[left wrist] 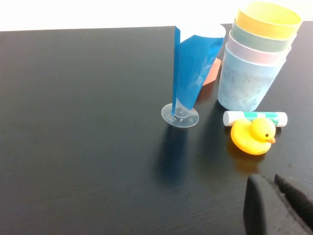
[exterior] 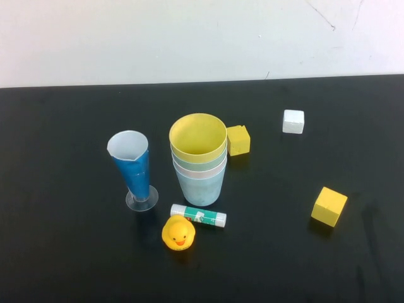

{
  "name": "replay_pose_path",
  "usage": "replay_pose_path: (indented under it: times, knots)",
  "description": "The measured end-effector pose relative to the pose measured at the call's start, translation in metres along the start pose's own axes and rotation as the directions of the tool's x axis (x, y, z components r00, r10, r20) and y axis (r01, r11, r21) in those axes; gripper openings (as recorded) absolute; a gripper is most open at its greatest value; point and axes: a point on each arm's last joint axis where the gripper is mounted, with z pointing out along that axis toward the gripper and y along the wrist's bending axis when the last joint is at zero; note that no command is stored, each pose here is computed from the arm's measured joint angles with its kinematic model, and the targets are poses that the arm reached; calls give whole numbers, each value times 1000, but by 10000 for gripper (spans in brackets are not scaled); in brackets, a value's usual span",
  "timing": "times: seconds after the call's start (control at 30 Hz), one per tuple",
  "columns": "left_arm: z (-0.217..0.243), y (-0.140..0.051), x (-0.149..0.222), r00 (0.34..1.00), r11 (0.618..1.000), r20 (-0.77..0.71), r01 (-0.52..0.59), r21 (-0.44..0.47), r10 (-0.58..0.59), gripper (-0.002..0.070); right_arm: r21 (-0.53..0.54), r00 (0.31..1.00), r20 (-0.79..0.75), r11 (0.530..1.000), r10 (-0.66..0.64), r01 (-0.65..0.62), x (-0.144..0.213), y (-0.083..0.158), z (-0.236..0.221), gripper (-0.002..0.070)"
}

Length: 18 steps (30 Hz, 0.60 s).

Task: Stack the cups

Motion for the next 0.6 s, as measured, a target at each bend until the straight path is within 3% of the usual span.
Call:
replay_pose_path:
  times: [0.13,0.33,0.6]
  knots:
    - [0,0,0,1000,1000,2,0,1,0,1,131,993,-59,987,102,-94,21,-3,-15,-1]
    - [0,0,0,1000,1000,2,-2,1,2,1,360,959,-206,926,196,-112,45,-10,-37,-1]
    - [0,0,0,1000,1000,4,-2,2,2,2,436,887,-299,877,351,-200,62,-7,-45,-1]
